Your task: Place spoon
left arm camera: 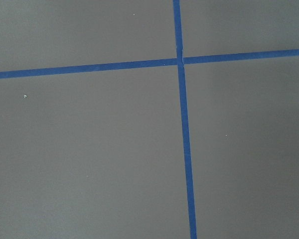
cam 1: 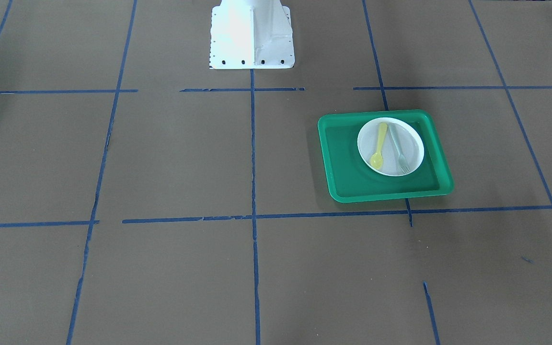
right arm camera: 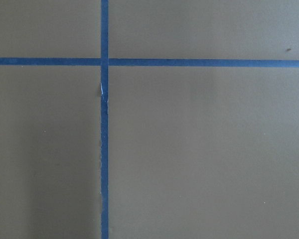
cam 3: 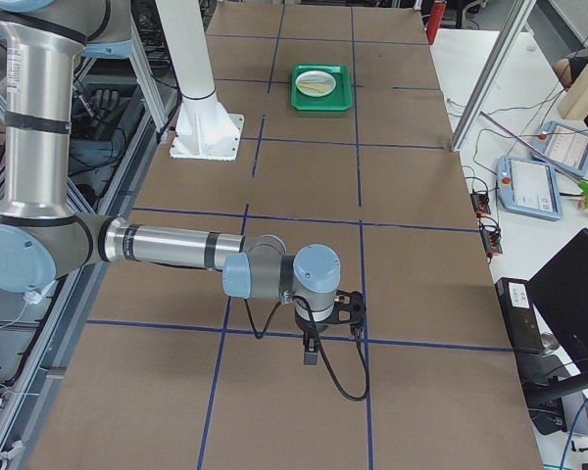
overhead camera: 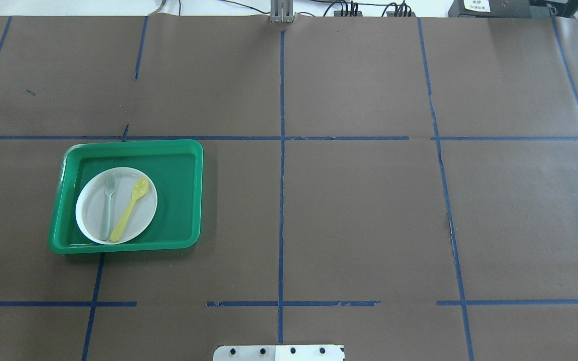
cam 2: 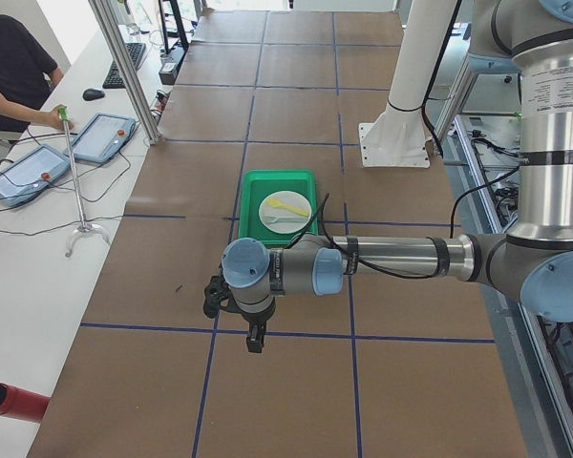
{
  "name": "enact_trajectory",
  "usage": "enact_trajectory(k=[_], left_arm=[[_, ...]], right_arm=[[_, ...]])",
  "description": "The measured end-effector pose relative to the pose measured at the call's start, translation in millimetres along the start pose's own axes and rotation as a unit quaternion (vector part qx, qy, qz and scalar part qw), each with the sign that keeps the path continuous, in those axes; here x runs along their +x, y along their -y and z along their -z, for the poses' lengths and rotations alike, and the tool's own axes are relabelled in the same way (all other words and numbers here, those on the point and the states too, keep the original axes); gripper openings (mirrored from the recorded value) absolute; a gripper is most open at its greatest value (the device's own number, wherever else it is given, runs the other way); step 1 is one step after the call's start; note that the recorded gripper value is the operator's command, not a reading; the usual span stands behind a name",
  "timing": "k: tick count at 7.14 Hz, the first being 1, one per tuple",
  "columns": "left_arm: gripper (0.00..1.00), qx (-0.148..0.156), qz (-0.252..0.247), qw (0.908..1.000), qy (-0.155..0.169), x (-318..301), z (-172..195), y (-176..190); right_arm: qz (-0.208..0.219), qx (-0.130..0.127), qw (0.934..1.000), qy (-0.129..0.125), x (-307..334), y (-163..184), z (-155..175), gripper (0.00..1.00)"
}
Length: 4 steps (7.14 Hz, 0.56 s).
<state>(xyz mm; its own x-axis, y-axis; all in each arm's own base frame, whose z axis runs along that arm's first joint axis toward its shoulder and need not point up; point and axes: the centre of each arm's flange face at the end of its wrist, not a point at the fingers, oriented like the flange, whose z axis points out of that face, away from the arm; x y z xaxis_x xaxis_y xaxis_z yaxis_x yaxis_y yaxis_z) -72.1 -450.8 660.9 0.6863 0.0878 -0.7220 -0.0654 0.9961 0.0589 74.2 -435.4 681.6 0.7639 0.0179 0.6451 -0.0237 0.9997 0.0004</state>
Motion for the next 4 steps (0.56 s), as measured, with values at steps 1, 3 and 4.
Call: enact_trajectory(k=[1, 3, 4], left_arm=[[1.00, 0.001, -0.002, 1.0000, 0.000, 1, 1, 1], [1.00, 0.010, -0.009, 0.9999, 0.001, 7, 9, 11], [1.00, 0.017, -0.014, 0.9997, 0.003, 14, 16, 21]], right_arm=[[0.000, 0.000, 1.0000, 0.000, 0, 0, 0, 1.00], [0.000, 0.000, 1.0000, 0.000, 0, 0, 0, 1.00], [0.000, 0.000, 1.0000, 0.000, 0, 0, 0, 1.00]])
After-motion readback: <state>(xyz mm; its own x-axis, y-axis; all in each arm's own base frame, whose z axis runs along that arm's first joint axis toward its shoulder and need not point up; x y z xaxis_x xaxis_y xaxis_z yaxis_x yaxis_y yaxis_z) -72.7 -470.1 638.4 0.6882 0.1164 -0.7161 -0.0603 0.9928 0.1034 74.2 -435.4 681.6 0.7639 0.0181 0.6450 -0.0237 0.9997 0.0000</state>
